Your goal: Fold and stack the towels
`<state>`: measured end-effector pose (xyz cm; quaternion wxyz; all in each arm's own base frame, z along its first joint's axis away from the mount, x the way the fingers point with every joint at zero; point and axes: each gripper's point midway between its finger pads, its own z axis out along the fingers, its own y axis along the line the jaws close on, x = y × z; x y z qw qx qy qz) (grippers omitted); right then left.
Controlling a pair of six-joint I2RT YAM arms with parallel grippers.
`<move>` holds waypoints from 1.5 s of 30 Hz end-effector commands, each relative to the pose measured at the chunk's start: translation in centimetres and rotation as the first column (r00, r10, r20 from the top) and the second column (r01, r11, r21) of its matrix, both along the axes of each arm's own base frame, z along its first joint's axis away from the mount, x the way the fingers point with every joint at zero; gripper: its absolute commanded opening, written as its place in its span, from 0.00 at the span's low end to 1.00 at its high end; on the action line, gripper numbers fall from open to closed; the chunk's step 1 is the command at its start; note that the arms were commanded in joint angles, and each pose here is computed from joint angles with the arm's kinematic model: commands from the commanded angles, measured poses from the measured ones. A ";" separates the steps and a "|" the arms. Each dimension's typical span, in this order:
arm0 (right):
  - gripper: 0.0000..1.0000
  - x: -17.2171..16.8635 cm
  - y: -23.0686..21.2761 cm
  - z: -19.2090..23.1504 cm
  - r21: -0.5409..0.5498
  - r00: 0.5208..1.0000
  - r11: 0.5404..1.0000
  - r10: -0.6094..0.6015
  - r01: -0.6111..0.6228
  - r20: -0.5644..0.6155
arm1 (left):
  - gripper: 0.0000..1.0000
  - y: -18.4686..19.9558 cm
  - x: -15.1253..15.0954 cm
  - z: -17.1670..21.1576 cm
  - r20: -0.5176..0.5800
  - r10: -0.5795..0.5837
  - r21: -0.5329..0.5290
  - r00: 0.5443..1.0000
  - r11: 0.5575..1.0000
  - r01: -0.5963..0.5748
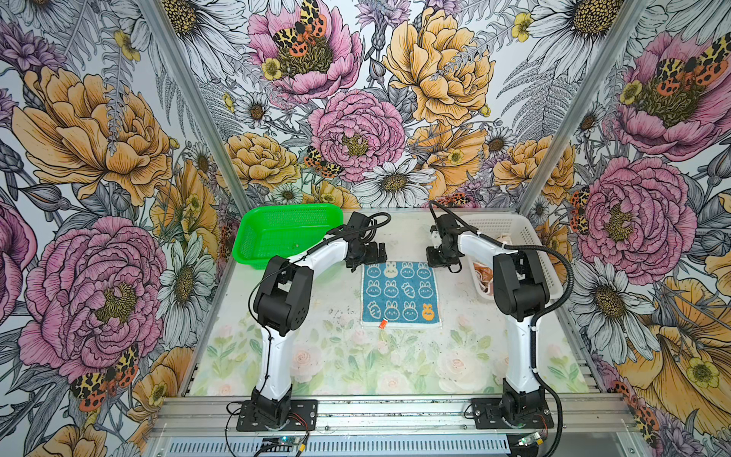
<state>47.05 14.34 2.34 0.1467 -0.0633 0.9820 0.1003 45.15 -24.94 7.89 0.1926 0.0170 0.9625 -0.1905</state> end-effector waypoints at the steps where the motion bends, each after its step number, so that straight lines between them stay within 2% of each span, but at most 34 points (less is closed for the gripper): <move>1: 0.12 0.2 0.6 -0.7 -0.006 1.000 1.000 0.009 -0.009 -0.008 | 0.99 1.3 0.5 0.2 0.015 -0.021 0.085 1.000 0.996 0.020; 7: 0.01 0.3 0.5 -0.5 -0.010 1.000 1.000 0.013 -0.013 -0.003 | 0.98 2.4 1.3 -1.5 -0.014 -0.033 0.155 0.999 0.987 0.035; 9: 0.00 0.3 0.5 -0.5 -0.010 1.000 1.000 0.014 -0.014 -0.003 | 0.94 2.5 1.6 -1.9 -0.017 -0.039 0.164 0.999 0.986 0.042; 11: 0.00 0.3 0.5 -0.4 -0.007 1.000 1.000 0.016 -0.016 -0.001 | 0.83 2.6 1.9 -2.3 -0.026 -0.042 0.168 0.999 0.985 0.046; 15: 0.00 0.3 0.5 -0.3 -0.005 1.000 1.000 0.020 -0.020 0.001 | 0.71 3.0 2.3 -3.1 -0.042 -0.040 0.173 0.998 0.984 0.046; 20: 0.00 0.1 0.5 -0.3 -0.002 1.000 1.000 0.022 -0.022 -0.003 | 0.67 3.3 2.3 -3.9 -0.057 -0.042 0.192 0.998 0.980 0.053; 25: 0.00 0.1 0.8 -0.4 0.009 1.000 1.000 0.027 -0.027 -0.006 | 0.54 3.4 2.4 -4.7 -0.066 -0.048 0.200 0.997 0.978 0.060; 30: 0.00 0.0 0.9 -0.4 0.012 1.000 0.999 0.030 -0.030 -0.008 | 0.47 3.4 2.3 -5.6 -0.080 -0.058 0.207 0.995 0.976 0.074; 32: 0.00 -0.1 0.9 -0.4 0.016 0.999 0.999 0.032 -0.032 -0.010 | 0.38 3.4 2.4 -5.7 -0.080 -0.058 0.209 0.995 0.975 0.073; 40: 0.00 -0.2 1.1 -0.7 0.026 0.999 0.999 0.038 -0.038 -0.020 | 0.37 3.6 2.8 -6.3 -0.079 -0.057 0.225 0.995 0.972 0.073; 45: 0.00 -0.3 1.2 -0.8 0.030 0.999 0.999 0.040 -0.040 -0.022 | 0.31 3.4 2.9 -6.8 -0.090 -0.060 0.216 0.994 0.973 0.078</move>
